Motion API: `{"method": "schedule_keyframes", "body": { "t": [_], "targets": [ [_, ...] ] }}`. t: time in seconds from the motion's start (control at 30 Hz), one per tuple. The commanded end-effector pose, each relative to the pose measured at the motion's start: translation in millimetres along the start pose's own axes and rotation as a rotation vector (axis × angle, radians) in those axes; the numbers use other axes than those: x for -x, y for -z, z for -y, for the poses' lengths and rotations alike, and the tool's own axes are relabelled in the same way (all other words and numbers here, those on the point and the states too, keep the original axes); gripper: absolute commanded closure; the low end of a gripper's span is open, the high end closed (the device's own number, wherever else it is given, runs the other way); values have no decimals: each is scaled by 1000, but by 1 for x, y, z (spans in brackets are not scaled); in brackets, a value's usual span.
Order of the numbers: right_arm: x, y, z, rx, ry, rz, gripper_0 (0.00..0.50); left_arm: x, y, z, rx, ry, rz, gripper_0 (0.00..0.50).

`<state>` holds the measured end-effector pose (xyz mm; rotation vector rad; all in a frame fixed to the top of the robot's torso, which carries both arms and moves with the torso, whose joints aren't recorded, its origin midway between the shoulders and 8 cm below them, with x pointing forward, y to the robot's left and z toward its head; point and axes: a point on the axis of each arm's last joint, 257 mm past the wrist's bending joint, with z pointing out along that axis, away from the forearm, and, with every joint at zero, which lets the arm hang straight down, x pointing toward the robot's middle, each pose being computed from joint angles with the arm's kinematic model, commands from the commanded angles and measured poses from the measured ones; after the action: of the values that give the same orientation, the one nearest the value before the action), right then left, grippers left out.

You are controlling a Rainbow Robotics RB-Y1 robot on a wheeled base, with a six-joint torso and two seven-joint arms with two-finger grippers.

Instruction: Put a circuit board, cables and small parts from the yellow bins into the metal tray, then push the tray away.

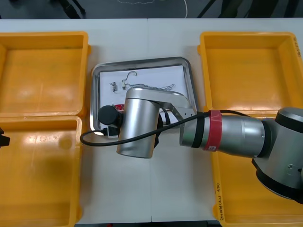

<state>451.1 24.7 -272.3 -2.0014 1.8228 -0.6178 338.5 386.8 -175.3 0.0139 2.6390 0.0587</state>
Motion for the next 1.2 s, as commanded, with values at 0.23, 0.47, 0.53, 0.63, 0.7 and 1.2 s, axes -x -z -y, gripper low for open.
{"method": "schedule_keyframes", "body": {
  "t": [0.23, 0.47, 0.53, 0.63, 0.7, 1.2],
  "targets": [
    [15, 20, 68, -83, -4, 36, 500, 12, 5, 10, -9, -27, 41, 0],
    [11, 23, 91, -107, -19, 34, 500, 12, 5, 10, -9, -27, 41, 0],
    [11, 25, 96, -117, -17, 35, 500, 12, 5, 10, -9, -27, 41, 0],
    [11, 25, 104, -129, -17, 35, 500, 12, 5, 10, -9, -27, 41, 0],
    [11, 25, 109, -134, -21, 38, 500, 12, 5, 10, -9, -27, 41, 0],
    [9, 24, 143, -154, -69, 72, 500, 12, 5, 10, -9, -27, 41, 0]
  ]
}}
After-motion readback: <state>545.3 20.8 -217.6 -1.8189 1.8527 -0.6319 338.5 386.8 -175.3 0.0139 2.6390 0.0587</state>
